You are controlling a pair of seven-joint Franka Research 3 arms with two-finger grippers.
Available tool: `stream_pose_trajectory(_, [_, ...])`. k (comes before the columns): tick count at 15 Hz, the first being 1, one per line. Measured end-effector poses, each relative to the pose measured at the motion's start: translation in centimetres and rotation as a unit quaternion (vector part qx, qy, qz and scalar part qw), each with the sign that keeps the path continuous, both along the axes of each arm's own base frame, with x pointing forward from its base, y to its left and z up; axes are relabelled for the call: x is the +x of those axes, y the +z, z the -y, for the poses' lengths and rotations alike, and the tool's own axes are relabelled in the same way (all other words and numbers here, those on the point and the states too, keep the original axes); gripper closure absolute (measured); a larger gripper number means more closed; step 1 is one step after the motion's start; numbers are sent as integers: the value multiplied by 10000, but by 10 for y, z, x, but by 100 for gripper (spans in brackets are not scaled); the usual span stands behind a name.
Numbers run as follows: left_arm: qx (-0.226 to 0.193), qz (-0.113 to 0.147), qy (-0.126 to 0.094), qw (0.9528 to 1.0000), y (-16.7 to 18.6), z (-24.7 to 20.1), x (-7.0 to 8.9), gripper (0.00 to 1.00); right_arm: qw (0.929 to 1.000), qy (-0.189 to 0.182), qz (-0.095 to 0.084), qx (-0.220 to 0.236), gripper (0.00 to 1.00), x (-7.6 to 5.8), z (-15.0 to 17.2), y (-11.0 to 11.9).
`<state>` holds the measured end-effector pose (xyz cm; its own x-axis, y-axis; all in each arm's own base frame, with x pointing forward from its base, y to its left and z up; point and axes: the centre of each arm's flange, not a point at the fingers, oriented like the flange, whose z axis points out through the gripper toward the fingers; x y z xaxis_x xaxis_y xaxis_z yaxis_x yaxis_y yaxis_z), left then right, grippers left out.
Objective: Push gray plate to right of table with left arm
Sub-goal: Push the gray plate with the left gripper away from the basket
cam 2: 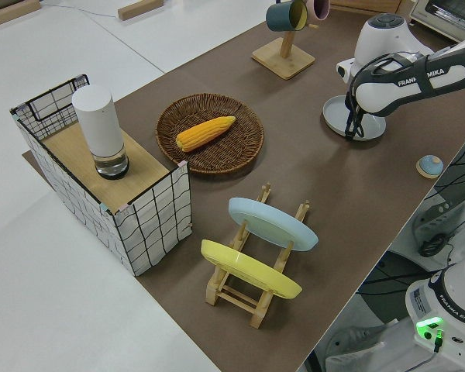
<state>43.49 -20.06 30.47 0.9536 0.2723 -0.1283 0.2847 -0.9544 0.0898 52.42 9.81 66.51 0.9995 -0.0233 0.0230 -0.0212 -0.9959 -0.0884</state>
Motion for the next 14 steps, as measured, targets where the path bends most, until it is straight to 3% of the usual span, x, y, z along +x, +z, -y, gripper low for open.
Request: stream_pose_trajectory(14, [-66,158,25,9999,3,57,-18,96,10000,0,0,0,0,0,0,0])
